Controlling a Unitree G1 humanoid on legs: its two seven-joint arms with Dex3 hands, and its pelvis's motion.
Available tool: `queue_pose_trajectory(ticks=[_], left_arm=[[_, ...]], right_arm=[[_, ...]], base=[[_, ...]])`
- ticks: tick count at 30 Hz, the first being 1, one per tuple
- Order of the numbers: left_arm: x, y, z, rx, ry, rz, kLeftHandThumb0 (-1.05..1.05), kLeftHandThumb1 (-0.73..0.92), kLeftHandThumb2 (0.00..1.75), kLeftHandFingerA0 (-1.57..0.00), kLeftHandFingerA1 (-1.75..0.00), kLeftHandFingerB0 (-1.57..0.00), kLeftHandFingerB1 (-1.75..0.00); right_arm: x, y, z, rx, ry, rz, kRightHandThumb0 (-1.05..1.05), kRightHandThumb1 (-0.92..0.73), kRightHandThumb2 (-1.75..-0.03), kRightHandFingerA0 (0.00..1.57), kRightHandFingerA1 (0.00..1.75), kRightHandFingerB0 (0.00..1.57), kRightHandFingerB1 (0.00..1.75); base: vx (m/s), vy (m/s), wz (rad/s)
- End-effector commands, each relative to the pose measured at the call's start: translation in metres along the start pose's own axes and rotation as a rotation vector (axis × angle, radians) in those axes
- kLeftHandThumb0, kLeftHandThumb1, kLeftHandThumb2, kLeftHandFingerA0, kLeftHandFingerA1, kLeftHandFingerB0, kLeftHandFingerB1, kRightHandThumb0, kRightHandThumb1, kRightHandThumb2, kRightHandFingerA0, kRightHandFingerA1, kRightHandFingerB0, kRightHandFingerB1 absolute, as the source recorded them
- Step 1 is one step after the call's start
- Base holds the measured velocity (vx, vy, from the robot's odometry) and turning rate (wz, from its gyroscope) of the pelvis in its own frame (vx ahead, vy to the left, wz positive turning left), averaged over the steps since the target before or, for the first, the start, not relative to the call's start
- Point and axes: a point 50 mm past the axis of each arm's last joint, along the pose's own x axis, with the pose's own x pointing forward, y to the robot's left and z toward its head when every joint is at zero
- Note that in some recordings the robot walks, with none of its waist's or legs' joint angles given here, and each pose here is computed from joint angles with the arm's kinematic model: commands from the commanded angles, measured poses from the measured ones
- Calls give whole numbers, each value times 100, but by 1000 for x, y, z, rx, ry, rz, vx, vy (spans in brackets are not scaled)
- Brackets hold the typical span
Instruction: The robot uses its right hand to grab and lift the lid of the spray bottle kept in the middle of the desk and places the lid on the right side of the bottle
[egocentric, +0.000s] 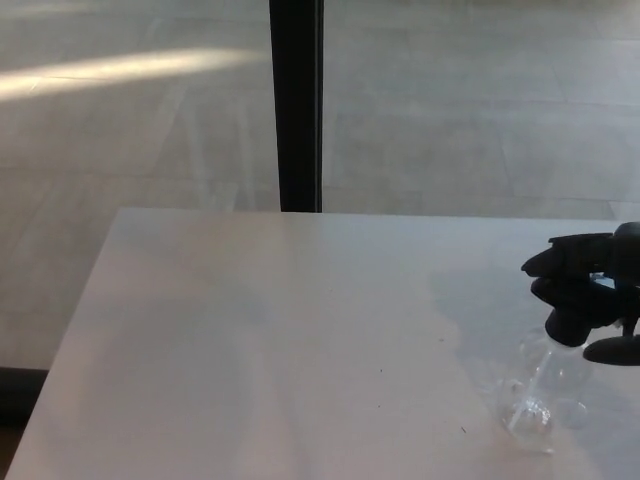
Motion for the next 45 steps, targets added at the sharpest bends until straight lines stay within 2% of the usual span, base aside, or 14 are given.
queue_pose_trajectory(ticks=[1, 9, 13, 14, 15, 26, 27, 28, 32, 33, 35, 40, 41, 45], left_arm=[[-2, 6, 0, 11, -15, 6, -85, 86, 66, -56, -49, -34, -37], [-3, 6, 0, 9, -32, 6, -84, 88, 66, -55, -50, -35, -37], [-3, 7, 1, -1, -41, 8, -84, 88, 67, -52, -49, -35, -37], [-3, 7, 1, -4, -42, 8, -80, 69, 107, -47, -60, -29, -51], [-3, 7, 0, -5, -42, 10, -83, 90, 67, -54, -49, -36, -37], [-4, 8, -3, 7, -39, 28, -85, 89, 67, -59, -52, -37, -38], [-4, 8, -3, -7, -41, 24, -81, 69, 108, -51, -61, -30, -51], [-4, 8, -3, -9, -40, 24, -85, 89, 67, -54, -49, -36, -37], [-4, 9, -3, 18, -40, 24, -85, 90, 67, -55, -48, -35, -37], [-4, 9, -3, 16, -39, 22, -81, 69, 108, -47, -60, -29, -50], [-4, 9, -3, 0, -40, 22, -84, 89, 67, -56, -49, -36, -38], [-5, 10, -3, 9, -34, 24, -84, 90, 67, -57, -50, -36, -38], [-4, 10, -3, 7, -35, 27, -82, 70, 109, -50, -61, -29, -51], [-5, 9, -4, 17, -34, 23, -81, 71, 110, -50, -60, -29, -51]], right_arm=[[2, 1, -9, -132, 137, -53, -50, -71, -61, 73, 74, 29, 30], [1, 4, 5, -172, 17, -289, -29, -69, -61, 82, 168, 92, 55], [-1, 0, 5, -167, -7, -375, -27, -71, -64, 86, 169, 90, 62], [-1, 0, 5, -161, -13, -392, -25, -72, -65, 87, 169, 88, 72], [-1, 0, 4, -148, -24, -412, -25, -70, -66, 87, 169, 90, 70], [-4, -1, 0, -120, -71, -483, -25, -68, -82, 88, 168, 88, 91], [-5, -4, -1, -127, -74, -496, -21, -69, -84, 88, 170, 84, 103], [-7, -8, -2, -121, -75, -508, -21, -70, -84, 88, 171, 82, 109], [-18, -32, -9, -33, -56, -542, -22, -69, -88, 93, 162, 85, 105], [-21, -39, -10, -14, -42, -541, -20, -68, -90, 92, 161, 85, 105], [-28, -49, -13, 31, -37, -537, -20, -67, -92, 90, 161, 84, 105], [-52, -85, -26, 145, -5, -561, -16, -63, -95, 87, 161, 84, 101], [-57, -92, -28, 167, -9, -572, -14, -61, -98, 88, 158, 85, 101], [-76, -113, -33, 208, -1, -593, -8, -60, -101, 89, 154, 85, 100]], base=[[0, 0, 0], [0, 0, 0], [0, 0, 0], [0, 0, 0], [0, 0, 0], [0, 0, 0], [0, 0, 0], [0, 0, 0], [0, 0, 0], [0, 0, 0], [0, 0, 0], [0, 0, 0], [0, 0, 0], [0, 0, 0]])
